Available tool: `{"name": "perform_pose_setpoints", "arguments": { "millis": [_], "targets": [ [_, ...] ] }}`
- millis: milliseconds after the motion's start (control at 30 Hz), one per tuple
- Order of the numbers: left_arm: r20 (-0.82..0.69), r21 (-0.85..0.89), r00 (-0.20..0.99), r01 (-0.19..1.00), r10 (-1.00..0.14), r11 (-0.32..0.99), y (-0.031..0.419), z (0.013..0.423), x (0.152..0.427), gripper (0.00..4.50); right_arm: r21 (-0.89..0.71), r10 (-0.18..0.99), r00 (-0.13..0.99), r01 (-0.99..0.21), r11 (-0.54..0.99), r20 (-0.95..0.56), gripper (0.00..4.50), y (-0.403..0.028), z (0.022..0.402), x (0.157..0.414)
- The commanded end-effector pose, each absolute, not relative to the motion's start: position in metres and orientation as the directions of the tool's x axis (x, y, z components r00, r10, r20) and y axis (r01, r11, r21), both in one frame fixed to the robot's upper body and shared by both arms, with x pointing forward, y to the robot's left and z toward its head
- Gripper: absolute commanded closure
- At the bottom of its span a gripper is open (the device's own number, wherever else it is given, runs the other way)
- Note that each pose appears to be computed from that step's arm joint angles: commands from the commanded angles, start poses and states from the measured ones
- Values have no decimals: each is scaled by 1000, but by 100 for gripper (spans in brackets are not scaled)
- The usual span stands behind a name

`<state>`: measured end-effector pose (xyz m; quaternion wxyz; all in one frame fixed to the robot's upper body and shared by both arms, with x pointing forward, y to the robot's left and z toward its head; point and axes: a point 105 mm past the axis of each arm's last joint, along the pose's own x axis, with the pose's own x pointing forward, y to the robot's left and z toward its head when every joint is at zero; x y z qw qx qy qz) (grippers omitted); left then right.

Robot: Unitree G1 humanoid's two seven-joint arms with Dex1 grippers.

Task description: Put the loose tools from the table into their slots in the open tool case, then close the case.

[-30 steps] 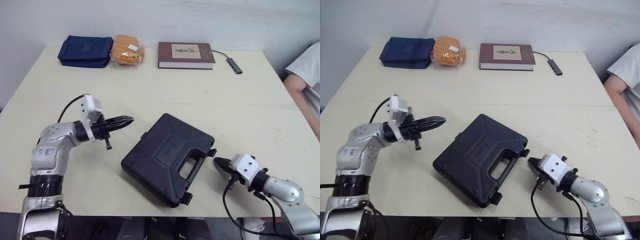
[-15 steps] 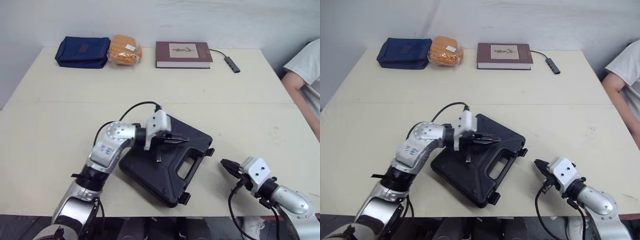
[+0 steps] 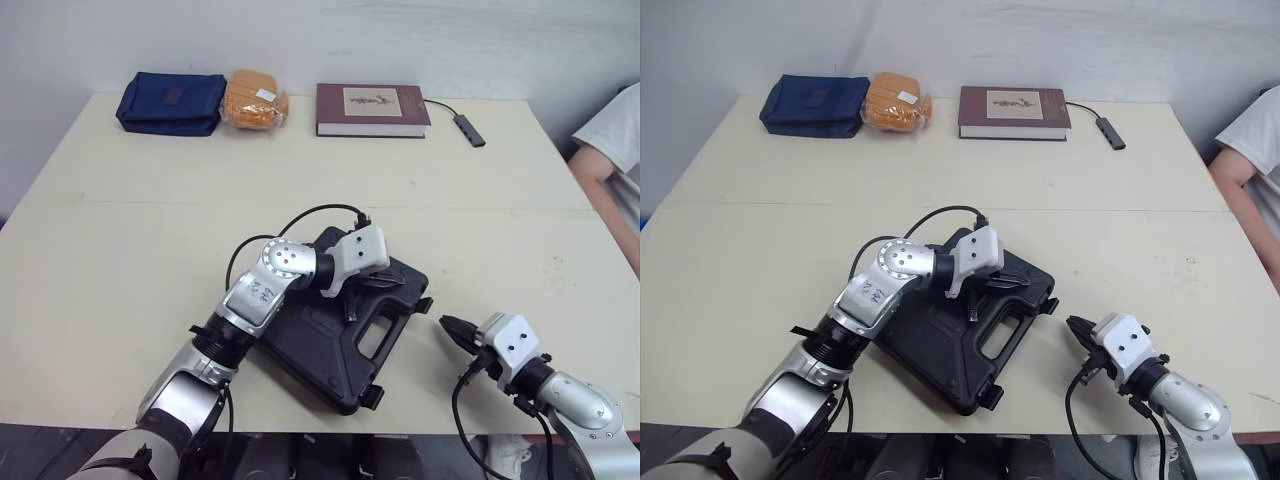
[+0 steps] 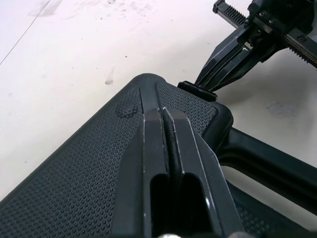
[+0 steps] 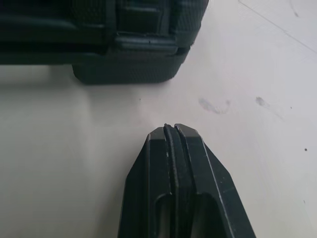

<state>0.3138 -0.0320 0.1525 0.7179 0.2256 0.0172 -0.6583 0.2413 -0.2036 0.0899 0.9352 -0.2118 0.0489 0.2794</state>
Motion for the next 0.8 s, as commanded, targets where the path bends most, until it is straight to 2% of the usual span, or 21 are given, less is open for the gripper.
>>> {"name": "perform_pose_setpoints", "arguments": {
  "millis": [33,300,800],
  "targets": [
    [-450,220,102,975,-887,0,-31,117,311,446,-386,524,835,-544,745,-166,450,-197,102,241],
    [-598,196,91,980,-796,-35,-6,76,306,446,-376,548,823,-560,738,-150,450,-189,105,244],
    [-588,160,80,987,-805,-18,-14,69,302,446,-377,600,793,-590,714,-105,450,-165,119,258]
  ]
}}
